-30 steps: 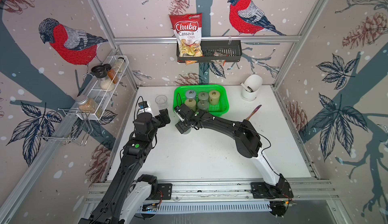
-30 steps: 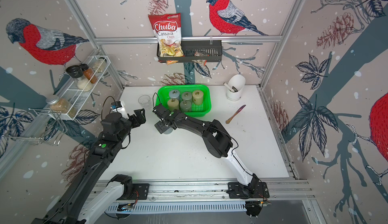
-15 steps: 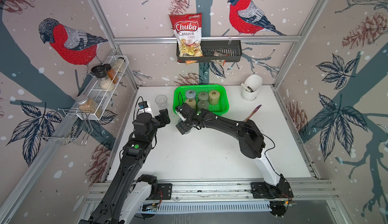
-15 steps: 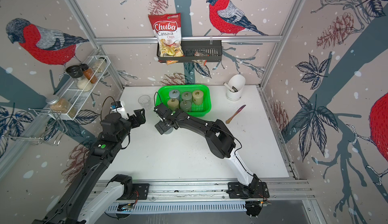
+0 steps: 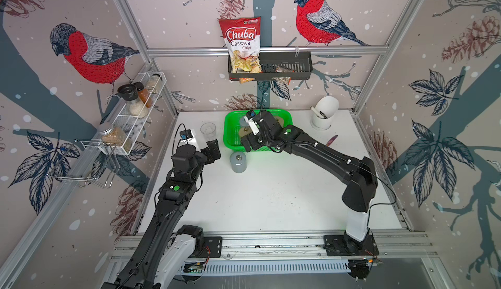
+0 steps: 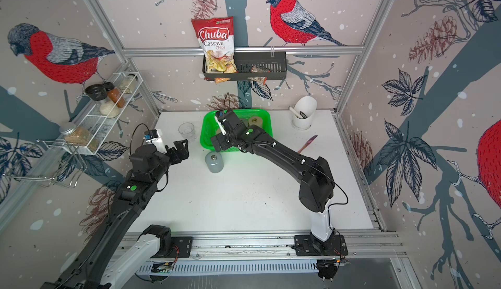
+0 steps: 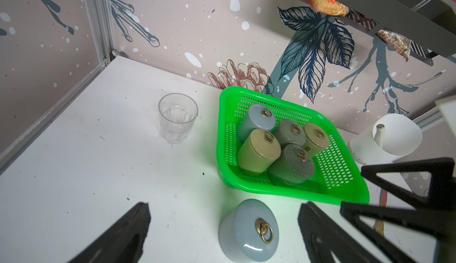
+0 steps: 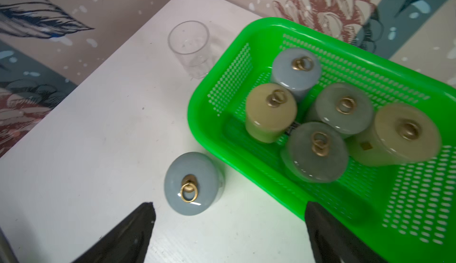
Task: Take the tea canister out of the basket
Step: Pick up the tea canister from the basket.
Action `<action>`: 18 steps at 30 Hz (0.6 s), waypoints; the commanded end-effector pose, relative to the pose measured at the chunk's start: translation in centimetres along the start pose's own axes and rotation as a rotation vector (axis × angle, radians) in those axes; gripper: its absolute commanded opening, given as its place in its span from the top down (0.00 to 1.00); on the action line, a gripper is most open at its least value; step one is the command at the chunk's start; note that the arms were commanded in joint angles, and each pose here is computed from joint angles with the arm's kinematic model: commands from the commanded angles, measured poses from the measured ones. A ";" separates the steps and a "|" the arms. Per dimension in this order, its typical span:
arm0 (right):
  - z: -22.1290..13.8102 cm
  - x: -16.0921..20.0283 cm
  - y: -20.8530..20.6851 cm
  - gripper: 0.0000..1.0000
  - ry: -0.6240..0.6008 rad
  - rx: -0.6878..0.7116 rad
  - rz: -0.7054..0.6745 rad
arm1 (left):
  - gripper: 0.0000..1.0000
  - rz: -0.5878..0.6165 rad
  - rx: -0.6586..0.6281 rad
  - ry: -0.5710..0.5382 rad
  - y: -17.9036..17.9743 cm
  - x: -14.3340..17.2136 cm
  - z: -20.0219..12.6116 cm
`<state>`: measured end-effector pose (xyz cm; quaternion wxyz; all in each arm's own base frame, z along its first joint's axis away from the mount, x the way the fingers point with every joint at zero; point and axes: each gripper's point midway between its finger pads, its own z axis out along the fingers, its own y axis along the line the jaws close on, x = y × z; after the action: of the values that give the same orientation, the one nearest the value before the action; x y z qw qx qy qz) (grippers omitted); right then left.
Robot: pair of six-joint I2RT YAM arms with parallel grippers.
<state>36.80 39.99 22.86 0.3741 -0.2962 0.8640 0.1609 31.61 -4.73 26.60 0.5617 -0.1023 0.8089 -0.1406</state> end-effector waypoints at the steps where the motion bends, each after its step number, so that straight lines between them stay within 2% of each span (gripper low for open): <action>1: 1.6 1.4 -4.3 0.01 0.077 0.082 0.032 | 0.02 0.000 0.062 -0.032 -1.3 -1.1 0.1; 4: 3.6 3.1 -7.4 0.00 0.183 0.148 0.045 | 0.02 -0.013 0.081 -0.026 -1.5 -0.8 0.2; 7: 5.2 3.8 -8.9 0.00 0.223 0.185 0.029 | 0.02 -0.021 0.091 -0.023 -1.6 -0.7 0.2; 18: 9.0 5.1 -9.1 0.01 0.291 0.163 0.019 | 0.02 -0.031 0.102 -0.016 -1.7 -0.2 0.2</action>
<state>45.11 35.54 13.29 0.2816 -0.2666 0.9201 0.0551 31.62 -6.12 26.39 0.5559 -0.0889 0.8066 -0.1801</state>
